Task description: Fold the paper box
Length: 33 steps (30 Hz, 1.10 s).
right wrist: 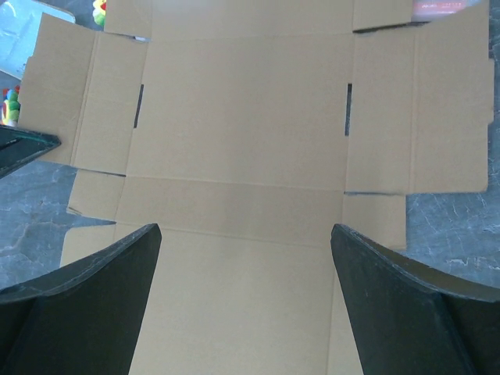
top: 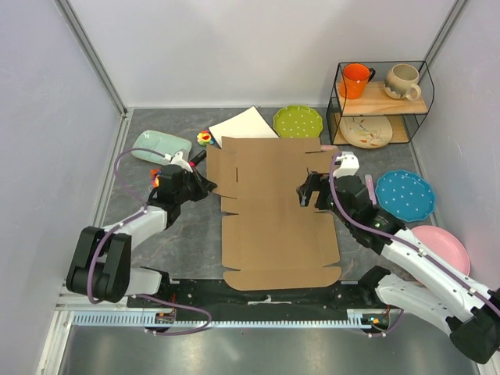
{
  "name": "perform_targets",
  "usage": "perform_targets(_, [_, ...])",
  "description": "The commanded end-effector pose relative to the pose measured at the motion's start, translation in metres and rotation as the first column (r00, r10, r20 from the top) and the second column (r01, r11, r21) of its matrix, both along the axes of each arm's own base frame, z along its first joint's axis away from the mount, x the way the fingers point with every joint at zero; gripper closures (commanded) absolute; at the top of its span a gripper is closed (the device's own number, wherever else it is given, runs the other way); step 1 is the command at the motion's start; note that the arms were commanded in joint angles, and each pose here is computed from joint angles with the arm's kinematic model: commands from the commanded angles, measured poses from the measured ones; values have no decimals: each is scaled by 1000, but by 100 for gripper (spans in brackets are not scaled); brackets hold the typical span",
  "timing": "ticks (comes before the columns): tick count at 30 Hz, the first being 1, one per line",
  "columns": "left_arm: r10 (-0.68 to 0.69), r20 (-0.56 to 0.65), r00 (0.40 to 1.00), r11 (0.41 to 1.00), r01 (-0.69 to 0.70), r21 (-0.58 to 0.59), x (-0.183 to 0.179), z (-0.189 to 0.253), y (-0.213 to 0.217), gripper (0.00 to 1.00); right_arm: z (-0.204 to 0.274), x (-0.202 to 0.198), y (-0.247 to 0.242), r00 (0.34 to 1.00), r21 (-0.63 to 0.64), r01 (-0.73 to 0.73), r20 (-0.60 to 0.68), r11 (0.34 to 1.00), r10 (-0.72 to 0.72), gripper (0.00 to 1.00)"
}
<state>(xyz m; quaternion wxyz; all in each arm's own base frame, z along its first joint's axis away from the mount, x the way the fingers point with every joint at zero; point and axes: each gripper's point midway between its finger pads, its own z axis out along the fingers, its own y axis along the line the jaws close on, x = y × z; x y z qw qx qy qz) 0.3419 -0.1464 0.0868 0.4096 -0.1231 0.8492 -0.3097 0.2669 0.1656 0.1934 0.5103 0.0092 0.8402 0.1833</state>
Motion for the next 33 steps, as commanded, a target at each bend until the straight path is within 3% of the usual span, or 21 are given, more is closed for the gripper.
perform_targets(1, [-127,54,991,990,122,76,-9,21,-6,98,19,-1,-5,998,25,14,54,1000,-15,2])
perform_targets(3, [-204,70,977,976,198,86,-12,35,-14,98,18,-3,-5,999,27,9,53,1000,-11,2])
perform_targets(9, [-338,-70,939,933,344,103,-50,27,-17,98,19,-10,-11,998,18,1,57,1000,-2,2])
perform_targets(14, [-365,-192,911,911,392,130,-78,6,-7,98,15,-15,-14,998,18,-5,61,1000,4,2])
perform_targets(17, [-340,-184,922,917,368,155,-76,9,-3,98,11,-16,-14,999,14,-7,54,1000,6,2])
perform_targets(18, [-324,-182,928,924,352,149,-74,11,-2,94,11,-16,-14,999,15,-9,53,1000,9,2])
perform_targets(22, [-253,-142,957,947,276,167,-64,27,4,47,15,-16,-13,998,17,-13,65,1000,12,2])
perform_targets(25, [-195,-67,978,962,204,179,-51,42,8,28,16,-16,-12,998,25,-18,66,1000,16,2])
perform_targets(33, [-129,-163,978,965,161,206,-19,13,10,25,25,-15,-6,997,49,-37,74,998,33,2])
